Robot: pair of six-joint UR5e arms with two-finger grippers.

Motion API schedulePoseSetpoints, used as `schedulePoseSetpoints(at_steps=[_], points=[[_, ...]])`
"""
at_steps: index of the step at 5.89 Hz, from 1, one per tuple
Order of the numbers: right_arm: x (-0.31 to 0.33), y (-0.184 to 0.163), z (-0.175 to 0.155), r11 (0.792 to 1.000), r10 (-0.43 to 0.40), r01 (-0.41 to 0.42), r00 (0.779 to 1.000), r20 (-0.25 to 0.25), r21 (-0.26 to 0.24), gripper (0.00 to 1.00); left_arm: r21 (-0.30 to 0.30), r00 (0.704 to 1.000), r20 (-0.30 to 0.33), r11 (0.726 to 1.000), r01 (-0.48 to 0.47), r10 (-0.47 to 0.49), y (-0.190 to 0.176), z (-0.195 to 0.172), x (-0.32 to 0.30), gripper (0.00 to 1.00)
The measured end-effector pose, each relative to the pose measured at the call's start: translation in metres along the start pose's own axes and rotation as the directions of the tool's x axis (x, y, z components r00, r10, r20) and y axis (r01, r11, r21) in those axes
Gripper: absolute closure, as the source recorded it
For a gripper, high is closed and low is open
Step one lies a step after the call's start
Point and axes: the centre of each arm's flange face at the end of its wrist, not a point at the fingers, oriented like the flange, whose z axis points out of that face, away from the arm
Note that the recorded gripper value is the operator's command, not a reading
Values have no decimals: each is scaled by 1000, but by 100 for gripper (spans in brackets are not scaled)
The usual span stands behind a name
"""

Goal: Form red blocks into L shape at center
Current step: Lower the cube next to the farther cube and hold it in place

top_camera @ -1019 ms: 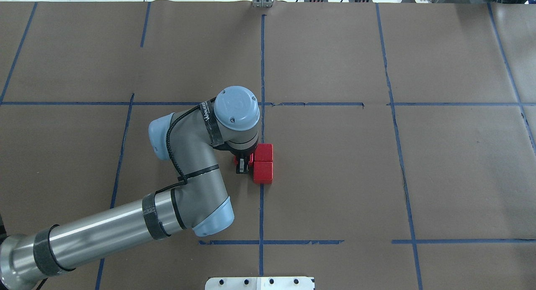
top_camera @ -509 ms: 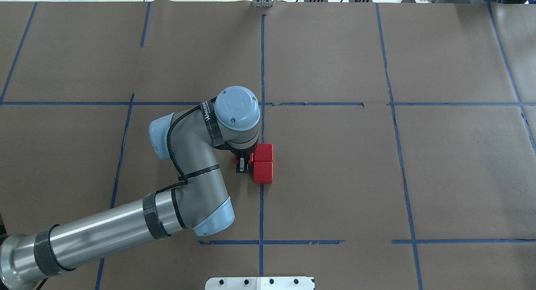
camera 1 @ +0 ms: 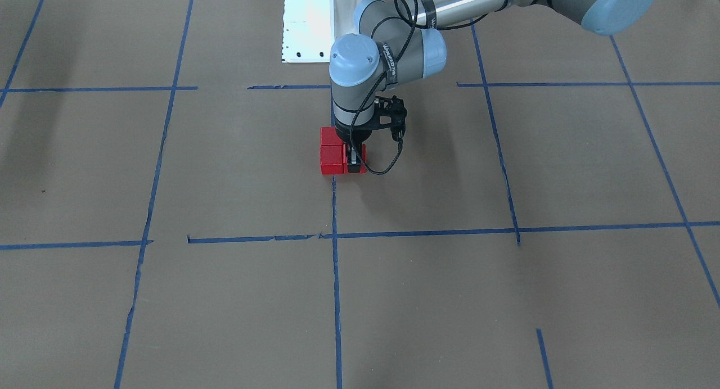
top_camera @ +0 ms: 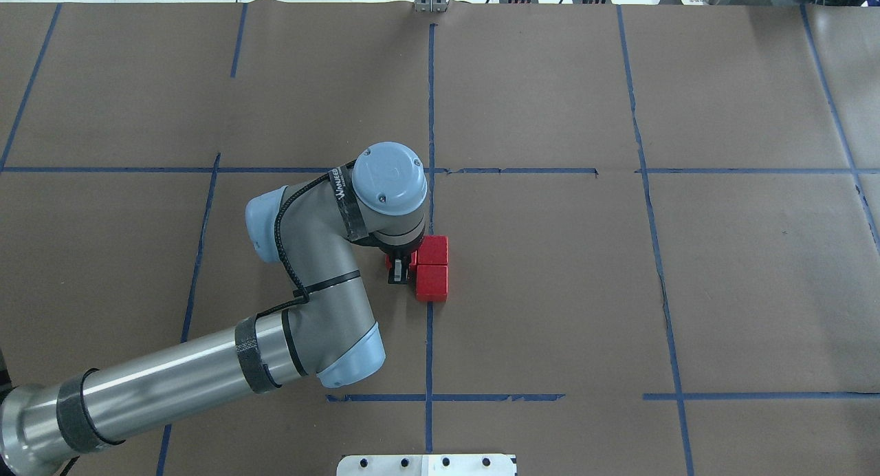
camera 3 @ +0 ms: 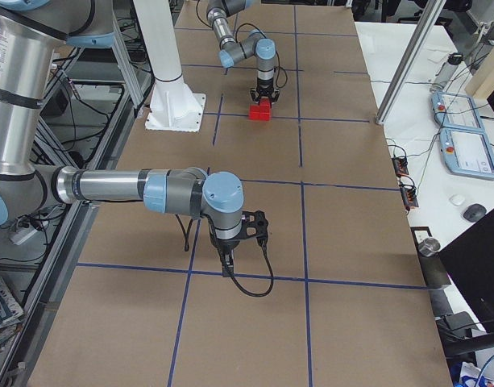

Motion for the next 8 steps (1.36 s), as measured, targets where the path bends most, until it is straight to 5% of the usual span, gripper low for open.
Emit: schedulePoseSetpoints(at_steps=[3, 8], points=[[0, 0, 0, 1000, 0, 0, 1000, 0, -1, 0, 3, 1000, 2, 1000, -7, 7, -1, 2, 0, 55], [0, 0, 0, 1000, 0, 0, 1000, 0, 0, 0, 6, 1000, 2, 1000, -25, 25, 0, 3, 1, 50]])
